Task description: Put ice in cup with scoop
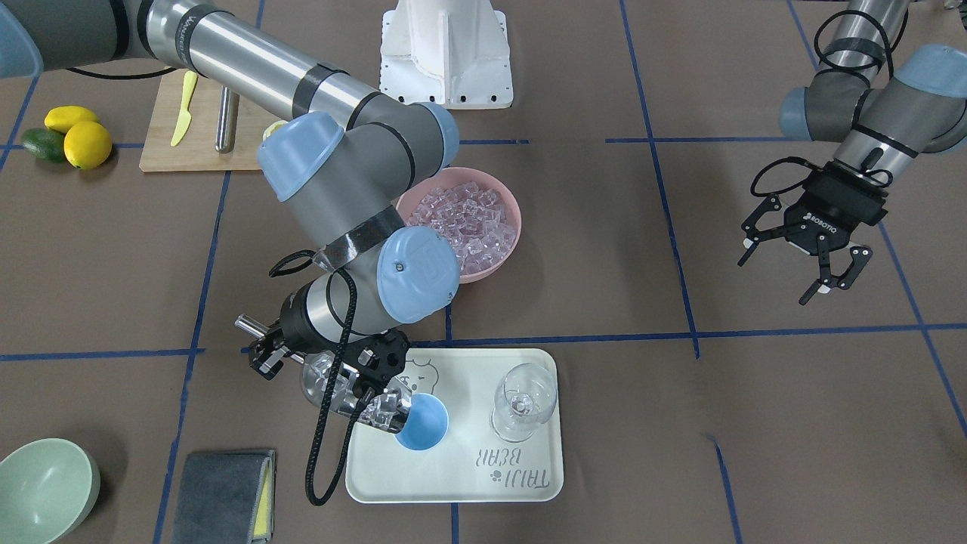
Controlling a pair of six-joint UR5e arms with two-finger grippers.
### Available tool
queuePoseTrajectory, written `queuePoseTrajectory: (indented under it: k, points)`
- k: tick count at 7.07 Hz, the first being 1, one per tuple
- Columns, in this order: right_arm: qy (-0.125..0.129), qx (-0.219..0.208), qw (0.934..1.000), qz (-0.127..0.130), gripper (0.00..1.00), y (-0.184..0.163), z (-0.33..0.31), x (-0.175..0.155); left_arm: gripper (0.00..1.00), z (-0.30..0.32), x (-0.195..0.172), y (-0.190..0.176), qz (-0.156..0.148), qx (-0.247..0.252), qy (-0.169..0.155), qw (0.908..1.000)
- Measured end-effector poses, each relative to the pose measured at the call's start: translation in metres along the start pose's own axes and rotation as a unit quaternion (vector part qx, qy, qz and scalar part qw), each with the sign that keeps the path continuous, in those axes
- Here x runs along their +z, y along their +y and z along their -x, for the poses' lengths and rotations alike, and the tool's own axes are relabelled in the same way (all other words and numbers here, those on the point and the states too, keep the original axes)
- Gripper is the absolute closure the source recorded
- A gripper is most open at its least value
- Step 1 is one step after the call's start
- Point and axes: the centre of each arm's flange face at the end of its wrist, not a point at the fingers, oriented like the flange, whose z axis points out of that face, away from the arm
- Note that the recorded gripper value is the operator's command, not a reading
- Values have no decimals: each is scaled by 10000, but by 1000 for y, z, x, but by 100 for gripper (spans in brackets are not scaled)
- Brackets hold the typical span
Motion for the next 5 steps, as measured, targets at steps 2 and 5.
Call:
queuePoseTrajectory:
  k: [2,5]
  points:
    - [169,-150,9997,59,100,-1,0,-5,0,2,-2,-1,-17,-4,-23,10000]
    - [370,-324,9986,196,100,-1,-5,-5,0,4,-3,3,0,-14,-34,10000]
